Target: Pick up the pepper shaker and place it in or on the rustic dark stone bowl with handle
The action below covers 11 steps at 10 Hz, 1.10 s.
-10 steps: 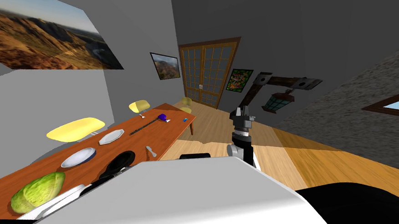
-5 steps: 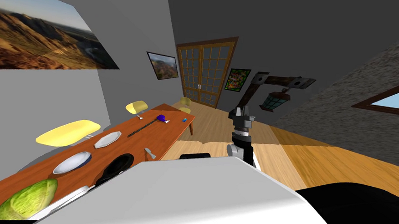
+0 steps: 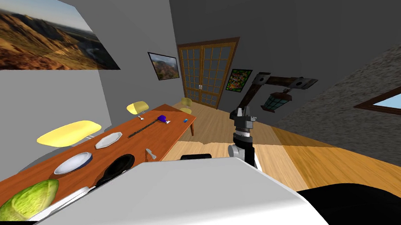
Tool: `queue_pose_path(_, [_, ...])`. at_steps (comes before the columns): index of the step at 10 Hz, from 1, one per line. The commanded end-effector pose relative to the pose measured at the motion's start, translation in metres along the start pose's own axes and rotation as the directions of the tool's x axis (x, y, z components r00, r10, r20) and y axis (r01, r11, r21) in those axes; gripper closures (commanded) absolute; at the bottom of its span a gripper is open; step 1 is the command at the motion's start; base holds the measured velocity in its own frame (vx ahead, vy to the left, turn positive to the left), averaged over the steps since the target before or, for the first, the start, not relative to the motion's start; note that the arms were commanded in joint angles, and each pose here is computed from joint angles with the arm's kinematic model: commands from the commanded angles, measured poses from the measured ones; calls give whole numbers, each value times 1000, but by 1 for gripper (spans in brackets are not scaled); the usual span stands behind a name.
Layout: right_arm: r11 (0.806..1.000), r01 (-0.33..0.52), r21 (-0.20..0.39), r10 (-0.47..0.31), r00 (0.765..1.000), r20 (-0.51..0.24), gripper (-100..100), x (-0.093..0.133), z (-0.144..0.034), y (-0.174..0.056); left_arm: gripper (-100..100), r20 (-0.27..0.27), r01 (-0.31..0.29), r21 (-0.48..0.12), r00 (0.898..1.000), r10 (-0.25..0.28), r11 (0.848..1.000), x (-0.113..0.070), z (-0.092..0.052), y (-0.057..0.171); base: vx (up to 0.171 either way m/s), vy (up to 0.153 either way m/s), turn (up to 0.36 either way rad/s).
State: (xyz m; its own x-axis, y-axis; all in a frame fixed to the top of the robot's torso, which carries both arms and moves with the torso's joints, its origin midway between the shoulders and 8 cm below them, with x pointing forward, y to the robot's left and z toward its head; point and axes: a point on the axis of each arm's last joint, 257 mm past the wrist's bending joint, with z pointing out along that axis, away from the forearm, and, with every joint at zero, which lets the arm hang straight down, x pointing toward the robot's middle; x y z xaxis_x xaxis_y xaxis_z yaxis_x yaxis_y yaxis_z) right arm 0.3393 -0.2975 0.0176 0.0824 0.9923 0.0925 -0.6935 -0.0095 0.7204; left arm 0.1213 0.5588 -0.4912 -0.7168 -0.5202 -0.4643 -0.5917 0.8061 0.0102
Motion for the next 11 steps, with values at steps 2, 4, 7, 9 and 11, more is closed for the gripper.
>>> queue_pose_path(2, [1000,0,0,0,1000,0,0,0,0,0,100,0,-6,4,1000,6,1000,-4,-5,-1,-3,-7,41])
queue_pose_path(4, [1000,0,0,0,1000,0,0,0,0,0,100,0,-15,8,1000,15,1000,-10,-11,-3,-6,-31,71])
queue_pose_path(7, [1000,0,0,0,1000,0,0,0,0,0,0,-1,-16,9,1000,16,1000,-12,-12,-3,-4,-11,15])
queue_pose_path(9, [1000,0,0,0,1000,0,0,0,0,0,100,-42,7,29,999,-5,1000,11,-17,-11,-80,-118,36])
queue_pose_path(11, [1000,0,0,0,1000,0,0,0,0,0,100,-99,44,44,994,-39,998,33,-27,-16,-146,-140,72])
